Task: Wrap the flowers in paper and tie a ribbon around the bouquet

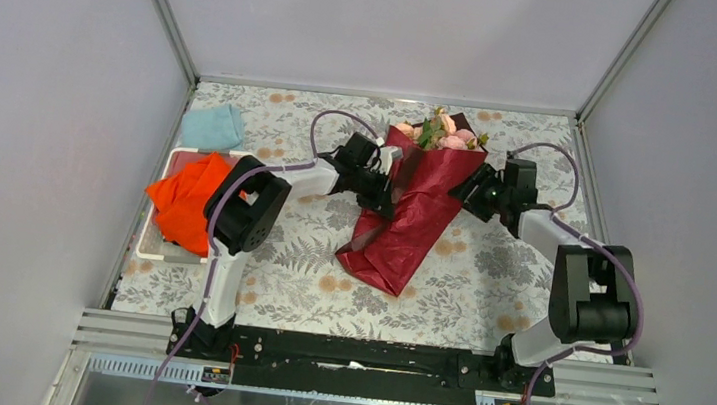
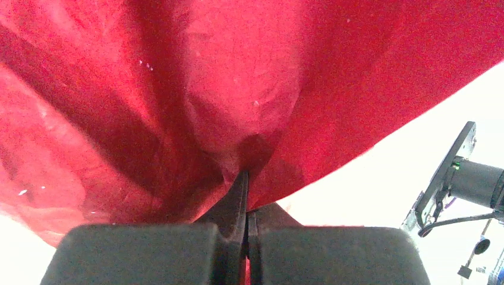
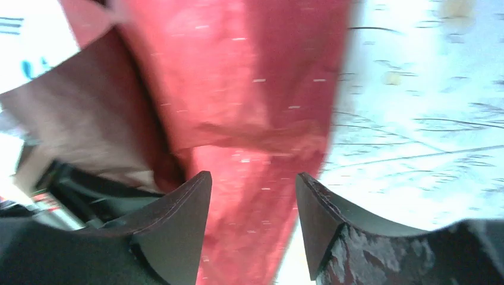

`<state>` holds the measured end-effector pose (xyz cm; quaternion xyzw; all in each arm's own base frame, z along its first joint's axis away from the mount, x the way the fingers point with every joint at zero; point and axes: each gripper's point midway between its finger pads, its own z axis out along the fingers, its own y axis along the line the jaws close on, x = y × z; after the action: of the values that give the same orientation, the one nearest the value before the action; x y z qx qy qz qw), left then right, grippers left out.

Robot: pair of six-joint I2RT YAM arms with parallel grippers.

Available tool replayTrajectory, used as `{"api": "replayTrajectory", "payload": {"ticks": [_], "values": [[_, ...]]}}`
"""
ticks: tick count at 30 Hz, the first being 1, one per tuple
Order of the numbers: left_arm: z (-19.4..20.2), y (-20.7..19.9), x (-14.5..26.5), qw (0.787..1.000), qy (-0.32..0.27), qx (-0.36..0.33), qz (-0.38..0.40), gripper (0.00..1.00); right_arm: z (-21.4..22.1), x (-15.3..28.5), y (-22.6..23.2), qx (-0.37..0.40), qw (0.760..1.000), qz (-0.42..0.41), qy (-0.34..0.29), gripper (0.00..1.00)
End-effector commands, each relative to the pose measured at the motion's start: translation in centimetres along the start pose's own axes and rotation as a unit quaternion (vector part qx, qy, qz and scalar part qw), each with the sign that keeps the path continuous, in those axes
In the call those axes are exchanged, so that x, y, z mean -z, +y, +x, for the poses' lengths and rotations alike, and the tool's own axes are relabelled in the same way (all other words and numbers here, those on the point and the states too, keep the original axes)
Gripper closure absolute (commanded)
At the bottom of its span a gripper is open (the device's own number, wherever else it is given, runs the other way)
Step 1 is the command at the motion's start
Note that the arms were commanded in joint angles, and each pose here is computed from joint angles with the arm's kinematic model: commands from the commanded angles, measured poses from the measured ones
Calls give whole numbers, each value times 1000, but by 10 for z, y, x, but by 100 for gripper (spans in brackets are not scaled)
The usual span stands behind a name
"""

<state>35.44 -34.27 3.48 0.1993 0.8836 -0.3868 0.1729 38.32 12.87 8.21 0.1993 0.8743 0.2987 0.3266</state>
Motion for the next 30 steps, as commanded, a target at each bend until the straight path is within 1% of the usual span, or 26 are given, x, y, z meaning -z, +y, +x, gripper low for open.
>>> {"api": "replayTrajectory", "payload": {"ticks": [1,4,6,7,8,10,12,13,16,20,25,27,30], "values": [[-15,-13,3,999,-19,-26,4,100,29,0,-51,28,995,55,78,37],[-17,-20,6,999,-20,-33,4,100,40,-17,-49,17,992,27,122,40],[-19,-28,10,999,-20,-38,6,100,44,-28,-49,7,991,17,135,46],[-19,-33,11,999,-19,-40,9,100,42,-32,-47,5,991,10,134,53],[-18,-39,13,999,-17,-41,14,100,42,-36,-44,5,991,3,134,63],[-23,-61,20,998,-17,-47,38,100,41,-44,-32,18,991,-11,133,79],[-25,-85,23,996,-16,-63,58,100,44,-52,-13,36,989,-27,139,87],[-28,-92,25,995,-19,-69,63,100,45,-56,-3,43,988,-36,143,89],[-34,-101,23,995,-22,-70,69,100,46,-64,24,52,987,-63,138,93],[-33,-84,11,997,-13,-62,42,100,42,-68,51,41,986,-99,125,95],[-25,-61,-10,998,-7,-54,21,100,47,-68,62,22,983,-126,130,95],[-21,-44,-18,998,-6,-58,-3,100,47,-65,63,17,983,-127,130,92],[-15,-27,-27,997,-2,-68,-26,100,42,-61,63,20,986,-117,120,80]]}}
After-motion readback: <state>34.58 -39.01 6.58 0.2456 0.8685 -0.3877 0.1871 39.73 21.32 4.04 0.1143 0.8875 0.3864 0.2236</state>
